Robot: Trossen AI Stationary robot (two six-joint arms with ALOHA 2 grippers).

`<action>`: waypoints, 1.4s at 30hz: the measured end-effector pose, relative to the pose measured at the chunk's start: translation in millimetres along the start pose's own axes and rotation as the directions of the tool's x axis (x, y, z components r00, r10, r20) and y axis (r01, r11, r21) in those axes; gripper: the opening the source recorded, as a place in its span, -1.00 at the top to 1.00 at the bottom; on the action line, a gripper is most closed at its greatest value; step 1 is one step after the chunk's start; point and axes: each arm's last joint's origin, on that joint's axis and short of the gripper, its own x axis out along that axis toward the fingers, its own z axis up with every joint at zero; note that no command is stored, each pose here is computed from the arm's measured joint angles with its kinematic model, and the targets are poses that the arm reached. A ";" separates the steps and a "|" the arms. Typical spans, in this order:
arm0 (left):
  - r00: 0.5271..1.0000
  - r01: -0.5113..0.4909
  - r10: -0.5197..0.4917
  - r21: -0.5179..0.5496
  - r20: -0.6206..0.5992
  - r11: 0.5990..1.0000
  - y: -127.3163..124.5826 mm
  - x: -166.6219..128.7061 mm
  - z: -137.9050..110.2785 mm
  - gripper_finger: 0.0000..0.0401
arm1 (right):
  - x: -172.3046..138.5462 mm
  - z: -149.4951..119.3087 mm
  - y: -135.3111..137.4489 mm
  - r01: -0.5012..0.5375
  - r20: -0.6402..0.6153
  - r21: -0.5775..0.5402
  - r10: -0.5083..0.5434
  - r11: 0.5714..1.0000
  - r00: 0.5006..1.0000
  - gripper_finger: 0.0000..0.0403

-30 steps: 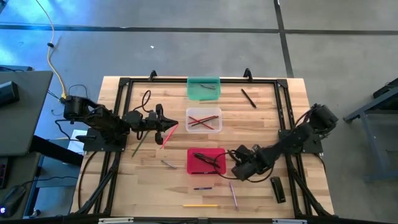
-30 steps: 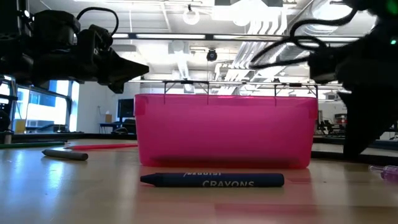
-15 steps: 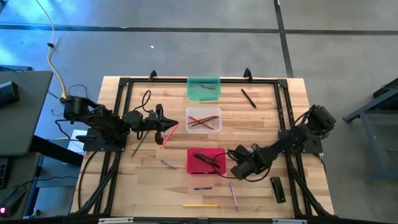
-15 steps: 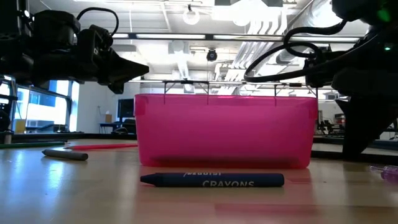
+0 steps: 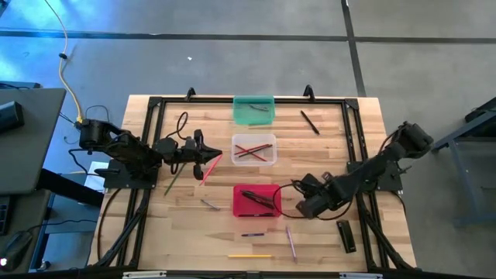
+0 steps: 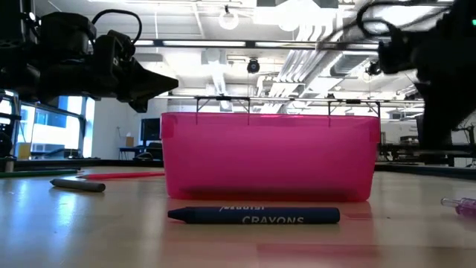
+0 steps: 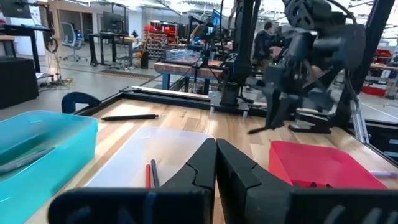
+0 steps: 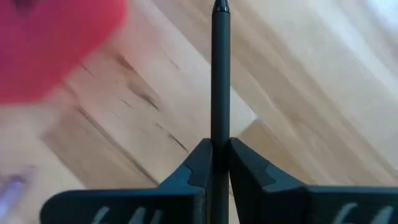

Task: Sort crayons/erasers/pens/pencils in bins
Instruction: Put the bottom black pen into the red bin

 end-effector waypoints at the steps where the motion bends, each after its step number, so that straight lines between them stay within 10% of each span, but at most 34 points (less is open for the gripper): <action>1: 1.000 -0.001 0.001 0.000 0.000 1.000 0.0 0.0 0.0 1.00 | -4.1 1.6 -2.0 -0.007 0.020 0.005 0.007 1.000 1.000 0.88; 25: 1.000 -0.027 0.027 0.000 0.004 1.000 0.8 0.2 0.3 1.00 | -21.3 67.2 37.8 -0.469 0.343 -0.247 0.529 0.848 0.776 0.87; 42: 1.000 -0.027 0.027 0.001 0.008 1.000 0.8 0.3 0.7 1.00 | 8.2 100.4 98.6 -0.356 0.115 -0.381 0.426 0.853 0.897 0.87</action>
